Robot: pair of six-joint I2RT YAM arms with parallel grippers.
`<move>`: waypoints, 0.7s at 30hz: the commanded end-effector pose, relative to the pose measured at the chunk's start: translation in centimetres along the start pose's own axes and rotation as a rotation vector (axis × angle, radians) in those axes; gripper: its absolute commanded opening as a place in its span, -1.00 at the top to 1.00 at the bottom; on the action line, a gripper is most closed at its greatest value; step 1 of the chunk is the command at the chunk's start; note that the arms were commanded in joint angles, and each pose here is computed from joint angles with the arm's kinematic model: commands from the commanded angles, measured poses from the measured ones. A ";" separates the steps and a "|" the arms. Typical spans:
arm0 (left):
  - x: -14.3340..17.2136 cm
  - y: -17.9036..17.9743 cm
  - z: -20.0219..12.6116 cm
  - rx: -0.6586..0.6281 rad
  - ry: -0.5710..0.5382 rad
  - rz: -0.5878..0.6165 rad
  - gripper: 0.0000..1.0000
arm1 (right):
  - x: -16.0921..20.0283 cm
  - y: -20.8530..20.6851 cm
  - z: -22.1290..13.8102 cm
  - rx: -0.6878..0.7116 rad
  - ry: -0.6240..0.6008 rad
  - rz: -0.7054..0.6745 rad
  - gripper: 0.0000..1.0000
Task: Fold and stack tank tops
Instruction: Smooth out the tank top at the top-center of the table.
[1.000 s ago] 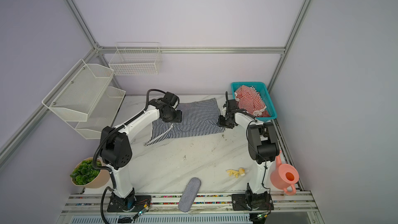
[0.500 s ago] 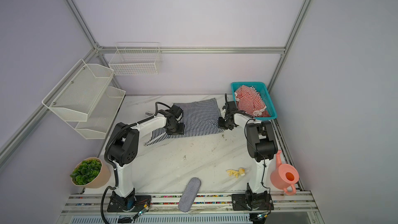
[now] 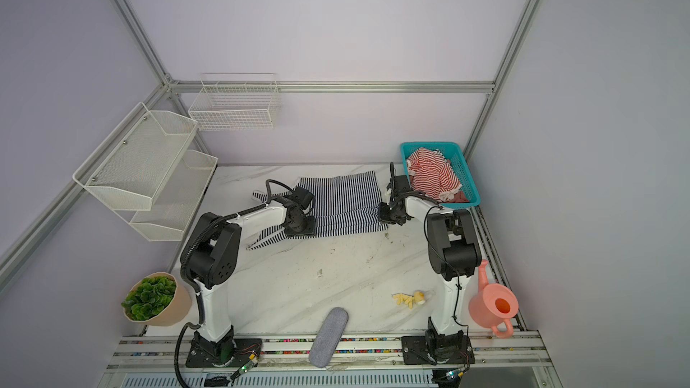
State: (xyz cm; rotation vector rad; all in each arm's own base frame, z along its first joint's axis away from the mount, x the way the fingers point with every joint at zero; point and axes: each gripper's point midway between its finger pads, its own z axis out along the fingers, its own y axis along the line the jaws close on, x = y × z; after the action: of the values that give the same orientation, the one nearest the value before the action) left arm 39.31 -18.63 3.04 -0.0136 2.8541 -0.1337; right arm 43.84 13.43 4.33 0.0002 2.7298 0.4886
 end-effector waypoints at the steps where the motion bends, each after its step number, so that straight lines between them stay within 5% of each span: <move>1: 3.4 3.1 1.1 -0.093 0.102 -0.007 -0.19 | -0.8 -1.6 -1.3 0.065 -0.041 0.026 1.00; 3: 3.3 2.7 0.7 -0.072 0.100 -0.003 -0.19 | -0.9 -1.5 -1.3 0.059 -0.042 0.027 0.98; 8: 2.1 1.0 -1.5 -0.007 0.053 0.018 -0.22 | -1.6 -0.3 -2.6 0.014 -0.069 0.031 0.44; 11: 0.7 -0.3 -3.8 0.041 0.002 0.032 -0.26 | -2.8 0.8 -4.3 -0.018 -0.129 0.034 0.30; 15: -1.1 -1.4 -6.5 0.083 -0.060 0.051 -0.29 | -4.3 2.8 -6.4 -0.076 -0.198 0.024 0.32; 21: -2.1 -1.0 -6.1 0.039 -0.068 0.061 -0.27 | -4.1 5.4 -5.1 -0.145 -0.193 -0.007 0.70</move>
State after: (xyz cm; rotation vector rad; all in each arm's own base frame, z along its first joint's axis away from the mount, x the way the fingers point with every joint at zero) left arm 37.84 -18.35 7.40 0.0445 2.8382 -0.1692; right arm 45.71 14.81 13.19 0.0228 2.4818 0.5947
